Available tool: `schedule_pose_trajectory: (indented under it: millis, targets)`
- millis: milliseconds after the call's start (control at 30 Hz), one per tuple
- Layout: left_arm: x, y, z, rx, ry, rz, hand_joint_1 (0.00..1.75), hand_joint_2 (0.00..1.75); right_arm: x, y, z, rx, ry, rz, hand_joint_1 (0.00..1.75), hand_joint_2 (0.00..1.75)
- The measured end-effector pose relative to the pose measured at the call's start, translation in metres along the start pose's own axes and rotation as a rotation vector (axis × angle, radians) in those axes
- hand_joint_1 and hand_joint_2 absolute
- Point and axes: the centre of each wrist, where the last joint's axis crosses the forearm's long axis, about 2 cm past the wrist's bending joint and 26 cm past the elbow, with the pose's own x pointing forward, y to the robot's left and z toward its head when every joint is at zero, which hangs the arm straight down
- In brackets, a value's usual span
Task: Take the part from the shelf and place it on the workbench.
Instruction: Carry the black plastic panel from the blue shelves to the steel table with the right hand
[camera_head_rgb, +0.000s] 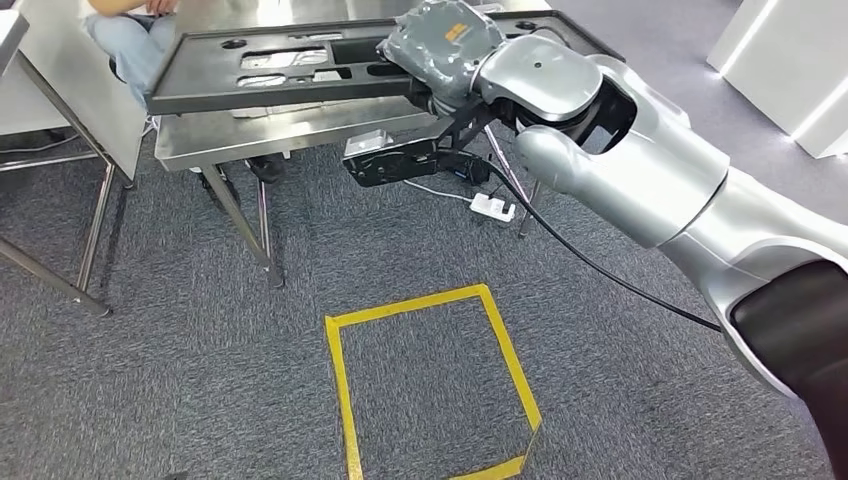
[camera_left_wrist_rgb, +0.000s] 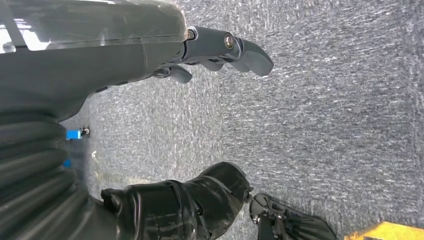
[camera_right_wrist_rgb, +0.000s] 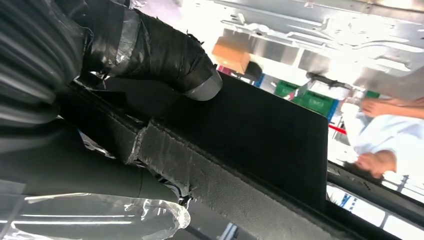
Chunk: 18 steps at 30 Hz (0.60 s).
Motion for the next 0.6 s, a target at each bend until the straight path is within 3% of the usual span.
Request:
schedule_pose_trajectory:
  millis: [600]
  targets:
    - [-0.001,0.002,0.000,-0.001,0.001,-0.013,0.00,1.75,0.013,0.009,-0.008,0.008,-0.020,-0.006,1.75,1.75]
